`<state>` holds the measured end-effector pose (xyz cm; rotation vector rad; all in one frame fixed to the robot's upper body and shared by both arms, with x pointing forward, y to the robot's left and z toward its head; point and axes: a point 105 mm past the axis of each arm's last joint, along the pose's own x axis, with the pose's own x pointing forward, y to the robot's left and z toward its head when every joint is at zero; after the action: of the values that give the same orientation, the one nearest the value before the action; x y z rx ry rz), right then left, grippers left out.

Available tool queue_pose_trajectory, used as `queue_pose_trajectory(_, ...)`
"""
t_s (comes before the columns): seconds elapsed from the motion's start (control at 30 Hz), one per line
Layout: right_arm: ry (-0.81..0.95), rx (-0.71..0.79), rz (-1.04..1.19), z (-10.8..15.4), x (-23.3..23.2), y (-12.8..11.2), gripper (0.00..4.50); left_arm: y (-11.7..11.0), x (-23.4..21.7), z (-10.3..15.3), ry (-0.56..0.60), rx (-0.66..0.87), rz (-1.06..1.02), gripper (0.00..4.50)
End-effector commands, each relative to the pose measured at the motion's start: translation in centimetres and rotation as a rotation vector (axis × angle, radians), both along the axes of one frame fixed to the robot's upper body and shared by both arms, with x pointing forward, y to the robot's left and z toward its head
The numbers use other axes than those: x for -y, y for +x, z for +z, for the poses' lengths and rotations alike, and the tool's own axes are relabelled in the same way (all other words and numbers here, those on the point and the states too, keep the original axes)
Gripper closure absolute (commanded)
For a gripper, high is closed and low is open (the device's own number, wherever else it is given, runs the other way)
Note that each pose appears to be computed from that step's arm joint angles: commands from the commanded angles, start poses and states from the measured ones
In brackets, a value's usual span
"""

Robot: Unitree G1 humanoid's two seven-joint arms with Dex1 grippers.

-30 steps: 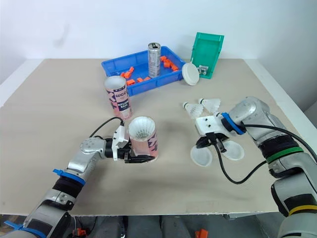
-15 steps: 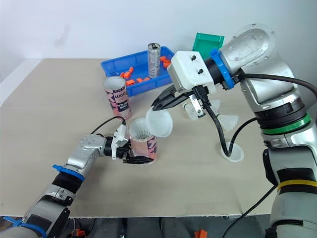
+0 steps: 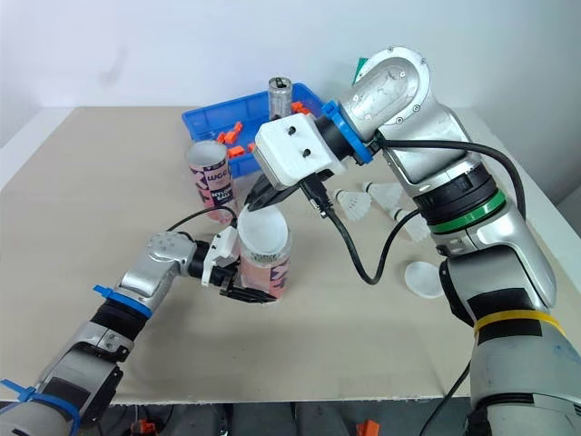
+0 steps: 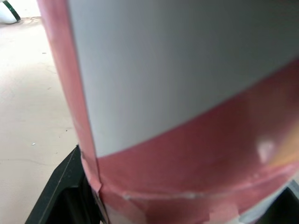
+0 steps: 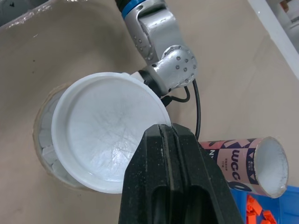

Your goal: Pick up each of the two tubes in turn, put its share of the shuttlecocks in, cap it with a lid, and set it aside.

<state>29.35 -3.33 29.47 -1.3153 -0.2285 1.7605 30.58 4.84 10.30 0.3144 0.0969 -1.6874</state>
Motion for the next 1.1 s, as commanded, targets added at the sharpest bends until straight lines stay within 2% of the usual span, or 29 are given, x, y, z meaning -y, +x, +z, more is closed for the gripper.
queue_pose_trajectory(0.03, -0.022, 0.045, 0.048, 1.4, 0.3, -0.9, 4.42, -1.0, -1.3, -4.2, 0.155, -0.106, 0.011, 1.44)
queue_pose_trajectory(0.5, -0.104, 0.049, 0.100, 0.1, 0.6, -1.7, 4.42, -0.8, -1.5, -4.0, 0.139, -0.116, 0.030, 1.44)
queue_pose_trajectory(0.67, -0.046, 0.051, 0.105, 2.1, -0.1, -1.8, 4.42, -0.9, -1.4, -4.1, 0.137, -0.121, 0.031, 1.44)
queue_pose_trajectory(0.87, -0.029, 0.061, 0.124, 3.0, -0.2, -2.1, 4.42, -0.8, -1.4, -4.1, 0.132, -0.121, 0.037, 1.44)
queue_pose_trajectory(1.1, -0.066, 0.048, 0.119, 1.5, 0.0, -1.7, 4.42, -0.8, -1.3, -4.0, 0.127, -0.120, 0.040, 1.44)
